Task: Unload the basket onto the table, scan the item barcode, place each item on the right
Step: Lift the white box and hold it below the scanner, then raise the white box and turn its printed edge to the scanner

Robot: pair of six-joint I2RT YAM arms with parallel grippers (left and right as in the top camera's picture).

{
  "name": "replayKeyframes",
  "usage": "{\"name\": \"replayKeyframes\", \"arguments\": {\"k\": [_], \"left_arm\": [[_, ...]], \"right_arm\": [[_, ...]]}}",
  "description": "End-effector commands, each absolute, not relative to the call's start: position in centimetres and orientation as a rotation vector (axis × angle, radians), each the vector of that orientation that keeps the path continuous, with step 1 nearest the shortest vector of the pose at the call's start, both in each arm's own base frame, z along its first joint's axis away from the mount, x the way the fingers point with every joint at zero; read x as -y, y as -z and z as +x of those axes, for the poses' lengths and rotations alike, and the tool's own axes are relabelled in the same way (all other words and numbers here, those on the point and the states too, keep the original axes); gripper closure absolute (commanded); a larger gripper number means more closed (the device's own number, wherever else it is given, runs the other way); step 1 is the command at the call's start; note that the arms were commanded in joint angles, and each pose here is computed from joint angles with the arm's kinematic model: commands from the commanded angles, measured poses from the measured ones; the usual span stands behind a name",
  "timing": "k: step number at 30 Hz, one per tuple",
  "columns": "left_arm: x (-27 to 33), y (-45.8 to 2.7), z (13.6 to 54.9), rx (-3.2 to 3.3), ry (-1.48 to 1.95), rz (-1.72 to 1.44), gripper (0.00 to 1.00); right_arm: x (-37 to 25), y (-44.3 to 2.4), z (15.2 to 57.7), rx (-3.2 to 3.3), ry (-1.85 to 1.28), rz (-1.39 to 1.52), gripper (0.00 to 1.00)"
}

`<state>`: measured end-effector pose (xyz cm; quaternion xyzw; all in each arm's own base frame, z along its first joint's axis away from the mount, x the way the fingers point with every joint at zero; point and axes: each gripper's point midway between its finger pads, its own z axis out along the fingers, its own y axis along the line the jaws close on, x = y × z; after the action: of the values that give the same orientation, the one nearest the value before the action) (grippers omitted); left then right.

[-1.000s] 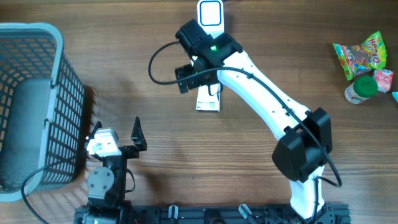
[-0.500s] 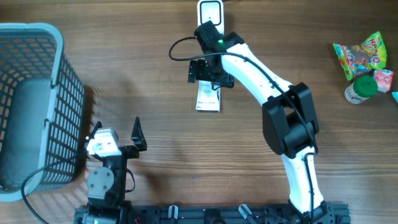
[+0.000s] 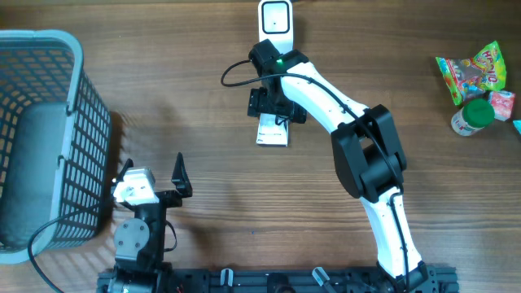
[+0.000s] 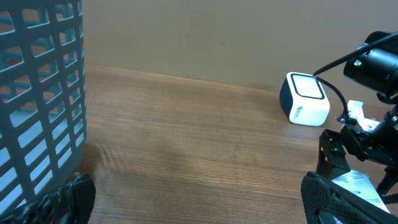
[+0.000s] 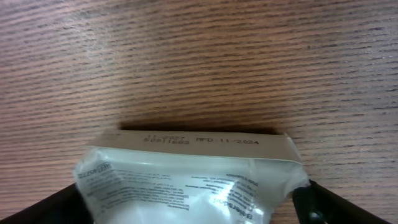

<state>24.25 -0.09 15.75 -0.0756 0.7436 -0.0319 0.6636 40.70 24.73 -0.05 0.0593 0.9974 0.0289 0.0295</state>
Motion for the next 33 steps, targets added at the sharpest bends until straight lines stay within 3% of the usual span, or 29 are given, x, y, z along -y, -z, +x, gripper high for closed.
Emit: {"name": "replayKeyframes", "arguments": {"k": [1,4,9,14,21,33], "left_arm": [[0.0,-15.6,24.3,-1.677,0.074,-0.182,0.0],[0.0,-15.6,24.3,-1.677,0.074,-0.182,0.0],[0.0,-15.6,24.3,-1.676,0.074,-0.182,0.0],[0.0,-15.6,24.3,-1.677,0.074,-0.182,0.0],[0.0,-15.6,24.3,-1.677,0.074,-0.182,0.0],[0.0,-15.6,24.3,-1.677,0.074,-0.182,0.0]], "right_arm": [[-23.5,4.2,39.1,-3.173,0.023,0.183,0.12],[-25.3,3.8,38.1,-3.241,-0.148,0.033,0.34],[-27.0,2.0,36.8,-3.305,-0.437,-0.217,0.44],[-30.6,-2.6,34.7,-3.215,-1.055,-0.548,0.44],[-34.1,-10.4,35.1,-2.726,-1.879,-0.679,0.44],[-36.7,-17.8,37.2,-2.166,-2.383,-0.774,0.45]]}}
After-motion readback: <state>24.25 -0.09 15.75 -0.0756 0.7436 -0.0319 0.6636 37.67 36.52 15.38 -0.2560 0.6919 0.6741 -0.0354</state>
